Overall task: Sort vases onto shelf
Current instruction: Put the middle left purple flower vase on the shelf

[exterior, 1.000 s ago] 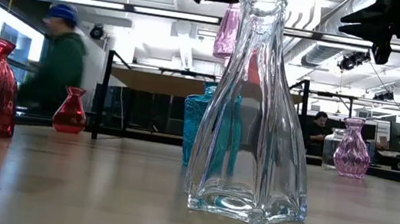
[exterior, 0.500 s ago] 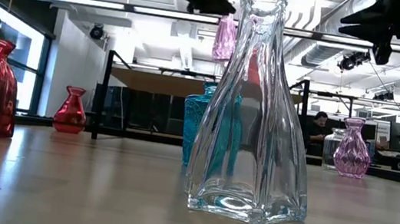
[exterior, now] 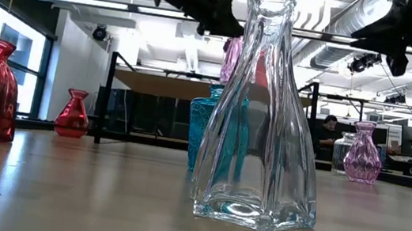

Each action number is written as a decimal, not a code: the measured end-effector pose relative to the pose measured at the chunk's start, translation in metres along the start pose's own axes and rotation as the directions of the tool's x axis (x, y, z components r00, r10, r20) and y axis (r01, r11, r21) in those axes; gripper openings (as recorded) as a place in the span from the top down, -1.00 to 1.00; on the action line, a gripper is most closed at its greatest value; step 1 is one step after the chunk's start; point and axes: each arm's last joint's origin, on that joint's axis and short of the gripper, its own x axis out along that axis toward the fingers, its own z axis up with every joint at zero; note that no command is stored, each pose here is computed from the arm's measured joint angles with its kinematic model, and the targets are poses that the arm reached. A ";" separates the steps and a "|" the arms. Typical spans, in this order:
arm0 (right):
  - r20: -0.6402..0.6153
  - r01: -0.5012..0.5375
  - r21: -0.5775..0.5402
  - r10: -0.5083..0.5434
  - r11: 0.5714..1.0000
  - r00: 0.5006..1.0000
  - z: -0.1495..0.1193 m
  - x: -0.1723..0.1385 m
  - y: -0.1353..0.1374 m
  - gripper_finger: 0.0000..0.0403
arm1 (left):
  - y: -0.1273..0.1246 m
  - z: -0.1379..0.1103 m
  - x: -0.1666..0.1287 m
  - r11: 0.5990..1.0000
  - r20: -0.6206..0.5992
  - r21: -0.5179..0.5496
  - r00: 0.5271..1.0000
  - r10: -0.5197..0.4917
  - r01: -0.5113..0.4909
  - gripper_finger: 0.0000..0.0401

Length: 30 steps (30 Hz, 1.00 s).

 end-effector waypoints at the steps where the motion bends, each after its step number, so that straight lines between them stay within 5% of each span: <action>1: 0.000 0.000 -0.001 0.000 1.000 1.000 0.000 0.000 0.000 0.66 | 0.000 -0.001 0.000 1.000 -0.004 -0.007 1.000 0.001 -0.001 0.52; 30: 0.001 -0.001 -0.001 0.001 1.000 1.000 0.000 0.000 0.000 0.66 | 0.014 -0.012 0.000 0.998 -0.073 -0.063 0.997 0.012 -0.017 0.52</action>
